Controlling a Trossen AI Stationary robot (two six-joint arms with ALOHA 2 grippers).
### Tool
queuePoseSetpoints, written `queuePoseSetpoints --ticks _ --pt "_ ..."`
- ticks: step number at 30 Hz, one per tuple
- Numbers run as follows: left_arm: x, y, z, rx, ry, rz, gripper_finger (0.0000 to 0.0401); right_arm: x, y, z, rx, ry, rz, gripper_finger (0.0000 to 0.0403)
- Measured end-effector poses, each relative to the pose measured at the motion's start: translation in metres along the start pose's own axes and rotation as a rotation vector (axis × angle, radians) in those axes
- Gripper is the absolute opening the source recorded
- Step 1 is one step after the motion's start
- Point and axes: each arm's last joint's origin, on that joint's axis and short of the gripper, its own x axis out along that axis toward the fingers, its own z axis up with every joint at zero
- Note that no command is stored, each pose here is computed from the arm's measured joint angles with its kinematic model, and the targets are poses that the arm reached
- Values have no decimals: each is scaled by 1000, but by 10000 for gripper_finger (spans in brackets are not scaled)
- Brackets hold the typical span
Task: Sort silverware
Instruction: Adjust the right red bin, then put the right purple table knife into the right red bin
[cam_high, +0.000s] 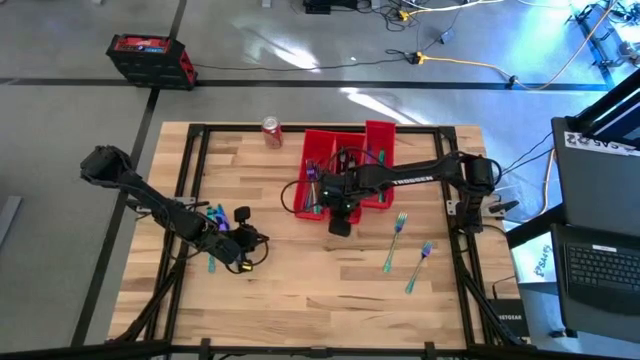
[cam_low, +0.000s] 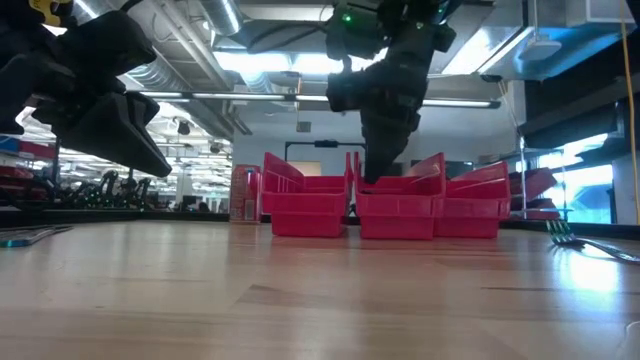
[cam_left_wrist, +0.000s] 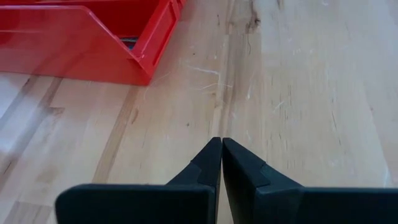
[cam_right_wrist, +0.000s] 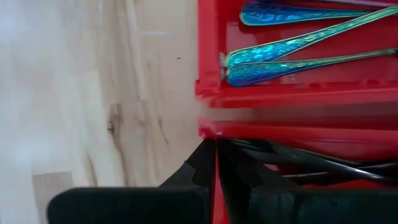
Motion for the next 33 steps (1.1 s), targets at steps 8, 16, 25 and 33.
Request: queuePoseSetpoints --ticks 8,16,25,33 --pt "0 0 0 0 0 0 0 2 -1 0 -2 2 -18 0" --pt "0 0 0 2 -5 13 0 14 -4 -12 8 -4 -22 0" --pt "0 1 0 18 -7 22 0 19 -8 -15 21 8 -126 0" --pt "0 1 0 18 -8 22 0 17 -11 -19 24 34 -216 0"
